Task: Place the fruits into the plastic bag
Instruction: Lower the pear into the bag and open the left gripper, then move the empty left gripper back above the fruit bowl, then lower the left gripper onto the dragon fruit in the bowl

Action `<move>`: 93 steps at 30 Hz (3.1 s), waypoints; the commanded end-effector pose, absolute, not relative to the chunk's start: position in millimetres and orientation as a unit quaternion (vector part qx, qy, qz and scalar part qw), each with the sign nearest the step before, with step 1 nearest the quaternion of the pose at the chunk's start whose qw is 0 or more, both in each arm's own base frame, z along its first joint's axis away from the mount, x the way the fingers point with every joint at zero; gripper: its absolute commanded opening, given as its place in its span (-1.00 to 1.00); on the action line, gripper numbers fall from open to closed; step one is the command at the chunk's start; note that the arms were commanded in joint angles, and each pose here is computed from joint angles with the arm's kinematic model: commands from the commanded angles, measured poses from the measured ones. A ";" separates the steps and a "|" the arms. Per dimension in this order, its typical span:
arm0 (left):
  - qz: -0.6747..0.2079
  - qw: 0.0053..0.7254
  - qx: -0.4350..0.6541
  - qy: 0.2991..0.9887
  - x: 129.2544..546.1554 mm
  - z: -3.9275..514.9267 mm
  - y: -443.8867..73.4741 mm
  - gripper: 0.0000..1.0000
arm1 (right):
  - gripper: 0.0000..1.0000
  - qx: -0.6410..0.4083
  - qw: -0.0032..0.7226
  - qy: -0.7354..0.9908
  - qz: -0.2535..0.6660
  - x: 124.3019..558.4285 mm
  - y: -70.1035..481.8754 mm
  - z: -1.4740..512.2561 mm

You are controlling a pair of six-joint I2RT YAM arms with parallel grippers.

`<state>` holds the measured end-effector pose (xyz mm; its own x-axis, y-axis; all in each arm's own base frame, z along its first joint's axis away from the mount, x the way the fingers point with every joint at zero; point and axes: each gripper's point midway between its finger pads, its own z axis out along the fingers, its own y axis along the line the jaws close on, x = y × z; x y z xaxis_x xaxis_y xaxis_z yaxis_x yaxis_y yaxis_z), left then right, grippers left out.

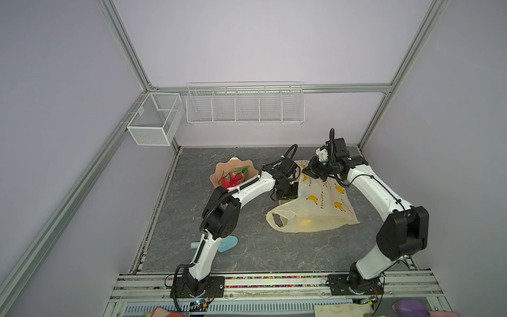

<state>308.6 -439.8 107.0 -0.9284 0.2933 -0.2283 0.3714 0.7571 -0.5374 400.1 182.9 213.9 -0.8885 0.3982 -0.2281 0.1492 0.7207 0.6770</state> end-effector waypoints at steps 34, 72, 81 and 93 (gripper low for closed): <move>-0.076 0.196 -0.002 0.978 354.1 207.4 -161.2 1.00 | -0.87 0.153 0.195 0.908 0.338 396.7 170.7 223.5; -0.041 0.101 0.193 0.975 442.0 104.3 -139.9 0.99 | -0.87 0.143 0.184 0.916 0.327 404.8 172.1 223.0; -0.024 0.073 0.201 0.977 443.6 75.4 -141.8 0.99 | -0.87 0.140 0.180 0.917 0.326 405.9 171.7 222.3; -0.009 0.069 0.200 0.977 439.7 61.5 -141.7 0.88 | -0.87 0.143 0.178 0.917 0.326 409.1 170.1 220.0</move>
